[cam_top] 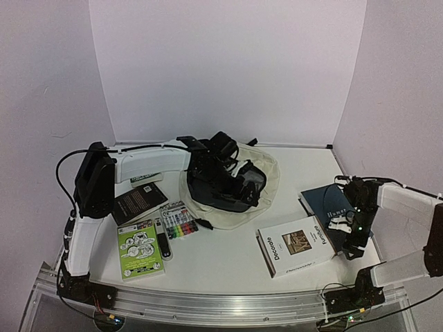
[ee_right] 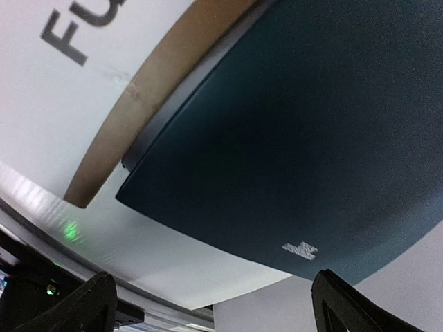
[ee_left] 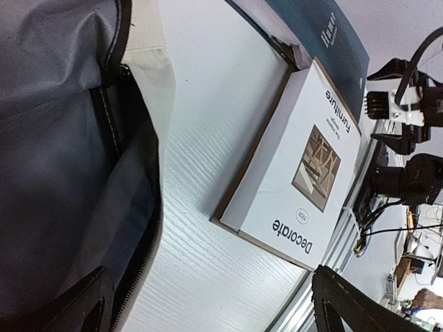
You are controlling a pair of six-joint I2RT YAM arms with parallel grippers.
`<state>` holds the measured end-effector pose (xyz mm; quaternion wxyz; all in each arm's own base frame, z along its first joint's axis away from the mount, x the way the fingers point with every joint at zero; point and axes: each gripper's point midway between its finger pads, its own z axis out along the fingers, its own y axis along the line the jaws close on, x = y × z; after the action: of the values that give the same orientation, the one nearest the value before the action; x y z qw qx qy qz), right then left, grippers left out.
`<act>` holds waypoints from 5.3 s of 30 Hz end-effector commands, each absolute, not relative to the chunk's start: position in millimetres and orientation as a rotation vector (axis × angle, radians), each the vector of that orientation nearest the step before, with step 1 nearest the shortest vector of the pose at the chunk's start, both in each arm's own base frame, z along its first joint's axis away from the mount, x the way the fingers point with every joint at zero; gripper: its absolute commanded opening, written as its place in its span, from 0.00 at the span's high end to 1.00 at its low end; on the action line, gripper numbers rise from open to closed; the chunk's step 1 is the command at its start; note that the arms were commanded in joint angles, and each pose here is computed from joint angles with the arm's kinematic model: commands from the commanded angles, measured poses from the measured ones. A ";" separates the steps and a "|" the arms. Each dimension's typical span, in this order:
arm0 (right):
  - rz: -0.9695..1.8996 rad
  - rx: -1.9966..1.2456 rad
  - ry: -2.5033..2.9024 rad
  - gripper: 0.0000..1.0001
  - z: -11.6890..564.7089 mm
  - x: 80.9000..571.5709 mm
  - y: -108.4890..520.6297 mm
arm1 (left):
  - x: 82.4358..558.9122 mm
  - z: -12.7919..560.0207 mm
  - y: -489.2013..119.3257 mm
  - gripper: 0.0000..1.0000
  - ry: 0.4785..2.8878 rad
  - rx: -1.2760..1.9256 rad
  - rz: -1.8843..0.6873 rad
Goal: Pack the student bag
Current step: Move the book to the center of the board, then pick up the book from the center of the board.
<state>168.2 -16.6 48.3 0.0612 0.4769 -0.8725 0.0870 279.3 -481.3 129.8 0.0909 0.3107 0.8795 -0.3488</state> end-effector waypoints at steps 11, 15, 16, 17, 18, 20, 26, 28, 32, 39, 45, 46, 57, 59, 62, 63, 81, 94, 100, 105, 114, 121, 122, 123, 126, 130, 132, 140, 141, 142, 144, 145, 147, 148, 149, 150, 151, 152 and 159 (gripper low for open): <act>0.017 1.663 -2.697 0.11 14.9 216.7 110.3 | 304.7 165.6 -443.7 0.00 2.548 0.646 -1.038; -0.134 1.697 -2.721 0.13 22.2 221.0 172.2 | 305.9 164.6 -435.6 0.00 2.566 0.633 -1.009; -0.180 1.697 -2.742 0.13 30.8 223.4 184.5 | 305.3 163.9 -434.7 0.00 2.571 0.638 -1.003; -0.231 1.689 -2.769 0.13 41.1 227.5 195.3 | 304.9 163.2 -434.0 0.00 2.575 0.642 -0.997; -0.266 1.670 -2.787 0.13 50.3 230.0 201.1 | 304.5 162.4 -432.7 0.00 2.580 0.647 -0.987; -0.317 1.641 -2.804 0.12 68.2 231.3 203.5 | 303.8 163.0 -430.6 0.00 2.582 0.657 -0.973; -0.481 1.340 -3.080 0.05 132.1 282.6 157.4 | 300.8 171.6 -446.8 0.00 2.553 0.742 -0.982; -0.473 1.199 -3.142 0.05 138.6 295.8 135.1 | 300.6 172.8 -457.6 0.00 2.545 0.765 -0.993; -0.480 0.826 -3.205 0.04 120.4 314.3 89.9 | 300.5 178.6 -480.8 0.00 2.505 0.797 -1.026; -0.496 0.440 -3.181 0.04 75.7 337.1 29.1 | 304.8 178.9 -529.7 0.00 2.492 0.747 -1.183; -0.600 0.344 -3.122 0.07 43.7 348.8 23.5 | 303.2 167.9 -563.3 0.00 2.497 0.650 -1.303; -0.640 0.324 -3.100 0.08 39.5 346.0 27.5 | 302.0 165.2 -567.5 0.00 2.498 0.647 -1.309; -0.961 0.183 -2.917 0.22 29.1 299.0 73.1 | 299.6 107.5 -591.4 0.05 2.607 0.533 -1.355; -0.988 0.192 -2.919 0.23 32.8 299.6 78.2 | 298.1 98.7 -593.6 0.07 2.624 0.527 -1.360; -1.011 0.201 -2.927 0.24 38.4 302.6 81.5 | 297.6 90.3 -595.9 0.08 2.637 0.526 -1.359; -1.018 0.198 -2.928 0.24 39.6 304.1 82.0 | 297.8 88.4 -596.4 0.09 2.640 0.523 -1.360; -1.264 -0.062 -2.777 0.20 41.5 313.7 119.9 | 282.2 77.9 -617.2 0.21 2.617 0.599 -1.514; -1.375 0.131 -2.926 0.27 102.3 332.6 129.4 | 260.6 221.1 -614.8 0.35 2.195 0.853 -1.512; -1.457 0.179 -2.936 0.31 122.3 340.1 135.4 | 255.1 227.1 -615.1 0.39 2.176 0.863 -1.564; -1.572 0.262 -2.881 0.35 140.3 331.2 155.6 | 255.9 228.3 -613.6 0.41 2.175 0.851 -1.581; -1.590 0.365 -2.995 0.37 150.6 344.8 186.9 | 260.1 237.0 -611.7 0.55 2.156 0.836 -1.620; -1.627 0.364 -3.087 0.28 160.1 372.2 201.2 | 277.0 245.3 -592.2 0.84 2.171 0.749 -1.545; -1.621 0.352 -3.102 0.22 162.5 375.7 198.8 | 282.7 246.7 -585.5 0.87 2.173 0.727 -1.498; -1.616 0.335 -3.120 0.18 166.8 378.9 195.3 | 288.8 249.0 -578.0 0.90 2.172 0.708 -1.442; -1.627 0.250 -3.192 0.06 193.2 386.1 180.6 | 308.9 250.8 -553.7 0.99 2.191 0.669 -1.211; -1.707 0.191 -3.297 0.02 252.7 392.1 166.9 | 321.8 249.6 -529.4 1.00 2.190 0.771 -0.922; -1.757 0.243 -3.341 0.02 285.3 393.2 165.7 | 317.9 252.5 -521.1 1.00 2.159 0.866 -0.861; -1.254 1.256 -3.433 0.02 325.6 356.5 132.0 | 276.9 281.6 -477.4 0.99 2.049 1.215 -0.987; -1.198 1.358 -3.380 0.02 323.2 344.0 130.9 | 271.4 281.8 -474.0 0.99 2.047 1.256 -0.999; -1.153 1.501 -3.325 0.02 325.1 332.8 130.5 | 265.9 278.8 -471.4 1.00 2.050 1.301 -1.001; -1.104 1.681 -3.242 0.02 328.4 317.6 130.8 | 256.7 272.7 -469.0 1.00 2.078 1.347 -1.025; -1.099 1.741 -3.215 0.02 330.2 314.2 132.2 | 251.3 272.0 -469.2 1.00 2.079 1.365 -1.053; -1.132 1.834 -3.119 0.02 329.1 299.3 137.8 | 245.4 276.5 -470.6 0.99 2.047 1.373 -1.094; -1.148 1.868 -3.080 0.02 328.7 293.0 141.9 | 245.0 283.2 -471.8 0.98 2.011 1.366 -1.101; -1.158 1.893 -3.049 0.02 327.0 288.3 145.7 | 243.8 287.6 -472.5 0.98 1.978 1.365 -1.098; -1.160 1.923 -3.024 0.02 326.4 283.3 149.7 | 243.7 287.5 -472.6 0.98 1.956 1.372 -1.077; -1.150 1.969 -3.002 0.02 326.6 279.0 152.8 | 240.8 288.5 -472.8 0.98 1.931 1.392 -1.050; -1.135 2.006 -2.986 0.02 325.6 275.9 154.5 | 239.6 287.0 -472.2 0.98 1.918 1.414 -1.005; -1.038 2.300 -2.853 0.02 323.4 261.2 164.0 | 209.1 256.0 -476.6 0.97 1.785 1.679 -0.652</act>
<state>286.8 163.5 320.4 -0.3265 0.5254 -0.7375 -0.2710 229.5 -478.6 223.3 0.2228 0.5584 0.7364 -0.3102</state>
